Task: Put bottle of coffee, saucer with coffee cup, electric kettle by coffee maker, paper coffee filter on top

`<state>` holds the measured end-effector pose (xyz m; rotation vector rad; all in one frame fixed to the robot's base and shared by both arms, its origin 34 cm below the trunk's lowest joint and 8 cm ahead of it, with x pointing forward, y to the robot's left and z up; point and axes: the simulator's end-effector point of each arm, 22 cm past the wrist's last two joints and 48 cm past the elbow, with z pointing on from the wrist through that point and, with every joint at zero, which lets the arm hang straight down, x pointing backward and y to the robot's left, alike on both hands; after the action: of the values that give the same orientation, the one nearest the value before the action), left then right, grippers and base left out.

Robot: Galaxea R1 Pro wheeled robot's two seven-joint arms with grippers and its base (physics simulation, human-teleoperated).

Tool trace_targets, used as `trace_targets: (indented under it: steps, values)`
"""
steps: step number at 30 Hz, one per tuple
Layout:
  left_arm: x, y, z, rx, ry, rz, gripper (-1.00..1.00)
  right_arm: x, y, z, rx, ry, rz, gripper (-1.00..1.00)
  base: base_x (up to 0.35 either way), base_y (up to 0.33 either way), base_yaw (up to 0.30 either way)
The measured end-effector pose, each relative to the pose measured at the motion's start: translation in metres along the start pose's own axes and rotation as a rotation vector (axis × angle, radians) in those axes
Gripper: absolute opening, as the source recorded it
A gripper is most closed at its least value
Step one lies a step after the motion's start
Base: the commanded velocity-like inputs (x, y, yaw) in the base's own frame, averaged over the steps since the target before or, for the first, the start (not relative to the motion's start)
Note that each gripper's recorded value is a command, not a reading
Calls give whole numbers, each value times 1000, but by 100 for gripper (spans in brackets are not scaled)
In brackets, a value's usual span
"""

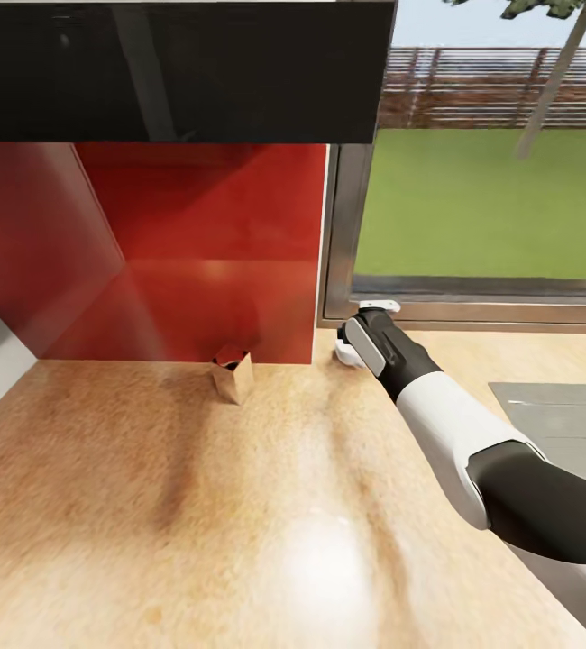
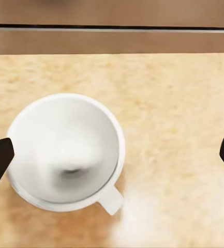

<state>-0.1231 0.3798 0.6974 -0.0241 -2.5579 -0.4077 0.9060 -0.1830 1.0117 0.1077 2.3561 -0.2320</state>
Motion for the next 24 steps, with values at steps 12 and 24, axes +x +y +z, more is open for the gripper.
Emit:
trace_targets:
  steps: [12, 24]
  values:
    - [4, 0, -1, 0, 10, 3, 100, 6, 1, 6, 0, 10, -2, 100, 0, 0, -69]
    - [8, 0, -1, 1, 20, 6, 100, 11, 3, 12, 0, 19, -8, 100, 0, 0, -35]
